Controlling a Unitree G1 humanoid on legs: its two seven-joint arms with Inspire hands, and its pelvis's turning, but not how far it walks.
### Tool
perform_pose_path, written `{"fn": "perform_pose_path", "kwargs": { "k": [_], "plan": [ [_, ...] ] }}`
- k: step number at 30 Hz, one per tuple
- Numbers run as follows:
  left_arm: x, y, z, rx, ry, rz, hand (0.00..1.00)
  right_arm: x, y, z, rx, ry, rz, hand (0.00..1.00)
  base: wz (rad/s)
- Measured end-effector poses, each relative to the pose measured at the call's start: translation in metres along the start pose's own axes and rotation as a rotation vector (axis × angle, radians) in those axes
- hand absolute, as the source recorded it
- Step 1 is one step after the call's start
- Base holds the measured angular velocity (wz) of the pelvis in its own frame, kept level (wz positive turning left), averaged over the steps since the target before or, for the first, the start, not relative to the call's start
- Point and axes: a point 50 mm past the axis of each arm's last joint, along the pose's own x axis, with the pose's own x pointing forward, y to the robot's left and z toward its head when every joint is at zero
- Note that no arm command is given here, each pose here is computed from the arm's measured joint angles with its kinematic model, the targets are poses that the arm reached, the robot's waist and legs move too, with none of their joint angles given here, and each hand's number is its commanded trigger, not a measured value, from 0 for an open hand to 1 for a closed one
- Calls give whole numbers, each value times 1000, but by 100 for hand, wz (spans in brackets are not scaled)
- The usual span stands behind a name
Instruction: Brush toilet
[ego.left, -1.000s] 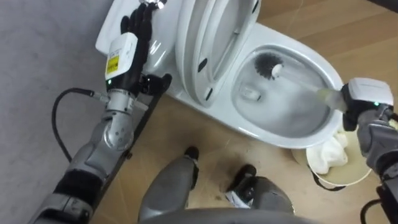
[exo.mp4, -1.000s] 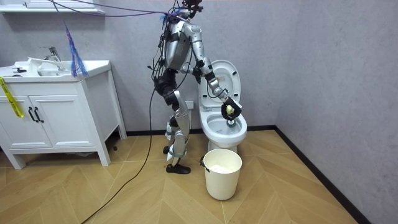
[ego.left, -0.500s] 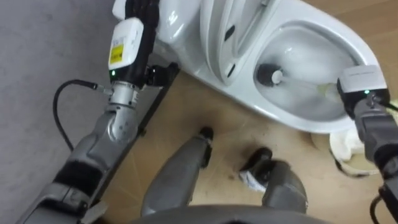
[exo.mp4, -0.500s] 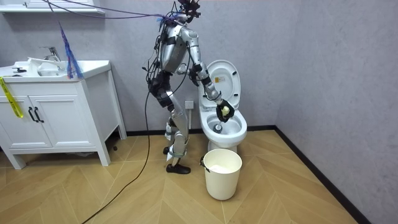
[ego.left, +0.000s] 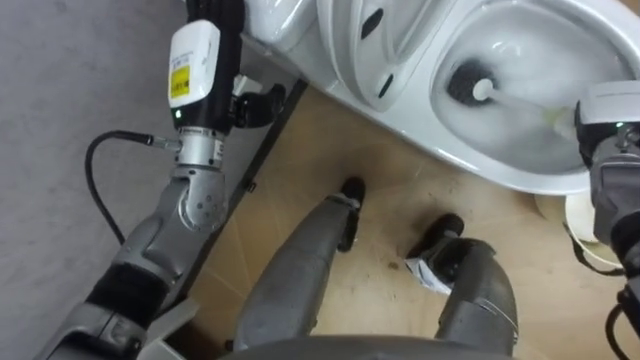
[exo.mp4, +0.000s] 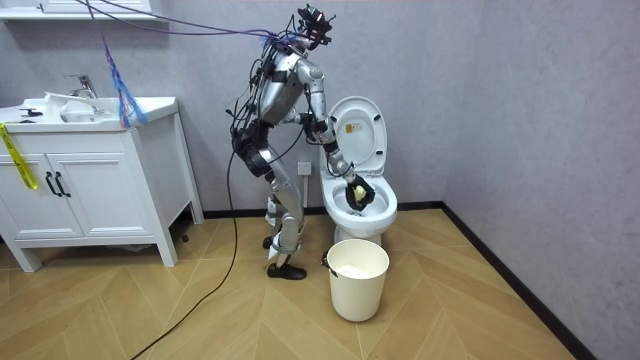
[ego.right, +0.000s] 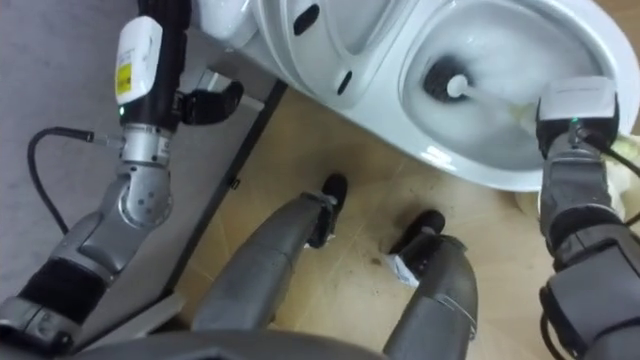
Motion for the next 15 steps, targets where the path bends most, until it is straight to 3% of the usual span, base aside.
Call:
{"fn": "perform_pose_path", "kwargs": {
  "k": [3, 8, 11, 15],
  "plan": [
    [0, 1, 2, -15, -6, 21, 0, -2, 8, -6, 175, 65, 48, 100, 10],
    [4, 14, 1, 25, -23, 79, 0, 5, -4, -8, 488, 128, 28, 100, 6],
    [5, 17, 1, 36, -22, 104, 0, 7, -9, -10, 575, 139, 8, 100, 8],
    [5, 17, -1, 57, -3, 107, 0, 7, -10, -7, 549, 114, -3, 100, 0]
  ]
}}
